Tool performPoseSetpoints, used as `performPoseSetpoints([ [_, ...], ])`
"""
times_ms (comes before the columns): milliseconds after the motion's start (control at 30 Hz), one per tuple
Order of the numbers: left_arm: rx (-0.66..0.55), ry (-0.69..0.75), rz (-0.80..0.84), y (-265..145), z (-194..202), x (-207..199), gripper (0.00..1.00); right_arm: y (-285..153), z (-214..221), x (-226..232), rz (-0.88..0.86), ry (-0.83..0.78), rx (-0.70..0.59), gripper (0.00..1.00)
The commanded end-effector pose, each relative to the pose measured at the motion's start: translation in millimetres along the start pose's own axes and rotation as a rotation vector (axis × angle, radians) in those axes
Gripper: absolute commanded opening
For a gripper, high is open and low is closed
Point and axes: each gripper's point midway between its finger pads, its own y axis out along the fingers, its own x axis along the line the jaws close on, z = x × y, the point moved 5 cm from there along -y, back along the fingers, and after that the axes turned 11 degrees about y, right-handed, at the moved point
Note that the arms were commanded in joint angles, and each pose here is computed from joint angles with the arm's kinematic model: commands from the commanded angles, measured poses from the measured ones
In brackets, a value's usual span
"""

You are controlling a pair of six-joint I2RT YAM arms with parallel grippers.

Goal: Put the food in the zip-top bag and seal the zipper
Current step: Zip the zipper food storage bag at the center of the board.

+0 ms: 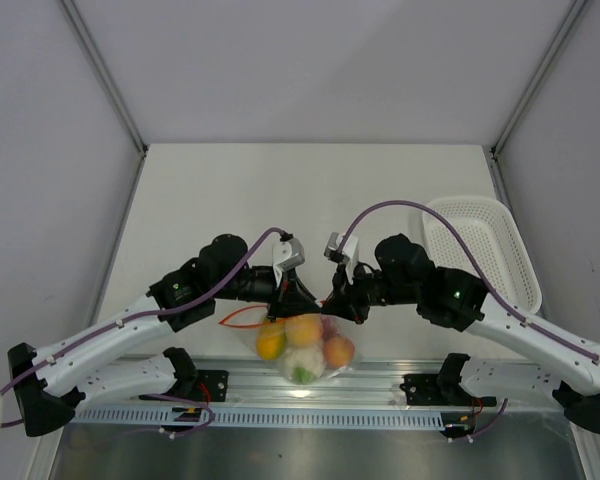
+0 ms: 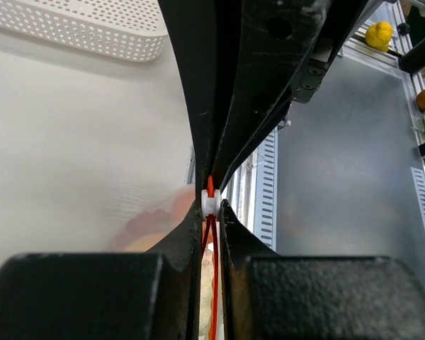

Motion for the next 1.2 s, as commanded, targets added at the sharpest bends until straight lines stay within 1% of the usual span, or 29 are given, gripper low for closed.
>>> performPoseSetpoints([
  [0, -0.077, 0.063, 0.033, -3, -26, -7, 0.00, -1, -12, 4, -0.028, -0.025, -0.004, 0.00],
  [133, -0.073, 0.062, 0.033, -2, -24, -7, 0.01, 2, -17, -3, 0.020, -0.011, -0.042, 0.00],
  [167, -0.069, 0.061, 0.032, -3, -23, -7, 0.01, 3, -18, -8, 0.057, 0.000, -0.057, 0.00],
  [233, -0.065, 0.059, 0.005, -3, -23, -4, 0.00, 0, -23, -10, 0.090, 0.007, -0.110, 0.00],
  [267, -0.054, 0.051, -0.010, -4, -20, -2, 0.01, 1, -21, -13, 0.107, 0.016, -0.117, 0.00],
  [300, -0.048, 0.047, -0.051, -4, -20, 3, 0.01, -1, -25, -16, 0.140, 0.028, -0.154, 0.00],
  [367, -0.031, 0.033, -0.103, -6, -19, 8, 0.01, -2, -25, -19, 0.180, 0.032, -0.176, 0.00],
  [400, -0.014, 0.027, -0.141, -8, -18, 12, 0.01, -2, -26, -25, 0.236, 0.046, -0.205, 0.00],
  [567, 0.055, -0.001, -0.199, -8, -1, 20, 0.00, -10, -29, -35, 0.301, 0.081, -0.291, 0.00],
  [700, 0.069, -0.008, -0.230, -10, 6, 23, 0.01, -6, -24, -36, 0.289, 0.087, -0.279, 0.00],
  [767, 0.068, -0.001, -0.223, -11, 8, 21, 0.01, -3, -19, -26, 0.195, 0.052, -0.235, 0.00],
  [833, 0.057, 0.009, -0.217, -11, 6, 20, 0.01, -3, -18, -18, 0.128, 0.033, -0.201, 0.00],
  [867, 0.050, 0.014, -0.211, -12, 3, 19, 0.00, -2, -13, -17, 0.116, 0.017, -0.161, 0.00],
  [900, 0.049, 0.016, -0.208, -12, 3, 19, 0.00, -2, -11, -15, 0.097, 0.005, -0.138, 0.05],
  [933, 0.042, 0.021, -0.205, -13, 0, 18, 0.01, -3, -12, -11, 0.074, -0.006, -0.126, 0.22],
  [1000, 0.038, 0.023, -0.195, -13, -2, 17, 0.00, -2, -6, -6, 0.020, -0.031, -0.069, 0.41],
  [1033, 0.035, 0.023, -0.192, -13, -3, 16, 0.00, -2, -7, -4, 0.008, -0.040, -0.059, 0.53],
  [1133, 0.032, 0.020, -0.172, -12, -3, 14, 0.00, 1, -4, -8, 0.024, -0.057, -0.015, 0.66],
  [1167, 0.032, 0.019, -0.167, -11, -3, 14, 0.01, 2, -5, -9, 0.022, -0.064, -0.015, 0.68],
])
